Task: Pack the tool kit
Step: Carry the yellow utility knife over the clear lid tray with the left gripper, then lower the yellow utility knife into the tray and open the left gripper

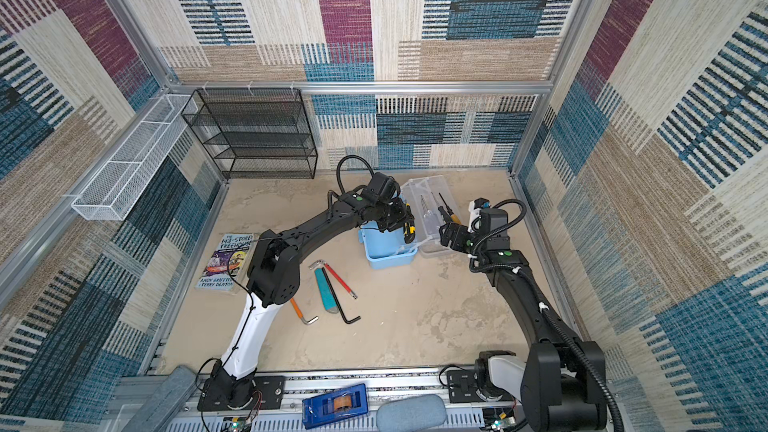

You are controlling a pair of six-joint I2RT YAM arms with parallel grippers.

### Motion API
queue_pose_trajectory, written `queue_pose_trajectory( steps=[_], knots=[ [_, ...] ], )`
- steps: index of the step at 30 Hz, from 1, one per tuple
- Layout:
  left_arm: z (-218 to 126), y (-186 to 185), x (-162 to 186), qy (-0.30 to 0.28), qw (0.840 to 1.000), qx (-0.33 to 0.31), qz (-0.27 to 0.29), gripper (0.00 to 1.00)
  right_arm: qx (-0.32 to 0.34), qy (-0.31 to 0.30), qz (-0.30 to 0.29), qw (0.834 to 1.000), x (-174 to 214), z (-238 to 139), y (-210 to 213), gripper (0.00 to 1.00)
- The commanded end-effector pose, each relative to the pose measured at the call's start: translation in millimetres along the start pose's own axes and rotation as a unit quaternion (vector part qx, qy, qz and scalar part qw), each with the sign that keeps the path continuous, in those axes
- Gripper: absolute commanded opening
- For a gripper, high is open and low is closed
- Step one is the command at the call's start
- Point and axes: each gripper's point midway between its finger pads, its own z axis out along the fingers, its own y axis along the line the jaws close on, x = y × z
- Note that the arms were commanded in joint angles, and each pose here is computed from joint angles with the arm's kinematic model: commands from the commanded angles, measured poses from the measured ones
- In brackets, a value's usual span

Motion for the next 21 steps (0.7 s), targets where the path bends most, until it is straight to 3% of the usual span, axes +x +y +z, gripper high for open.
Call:
queue_pose_trajectory(
  steps=[1, 8, 21],
  knots=[
    [4, -2, -1, 0.002, 1.0, 0.002, -0.014, 0.33, -0.002, -0.013, -0.009, 1.0, -7, 0, 1, 0.94],
    [13, -6, -1, 0.012, 1.0, 0.013, -0.021, 0.51, 0.001, -0.015, -0.01, 1.0, -10, -1, 1, 0.95],
    [-10, -34, -7, -0.007, 0.998, 0.064, 0.023, 0.57, -0.007, -0.015, -0.004, 1.0, -11, -3, 4, 0.94]
  ],
)
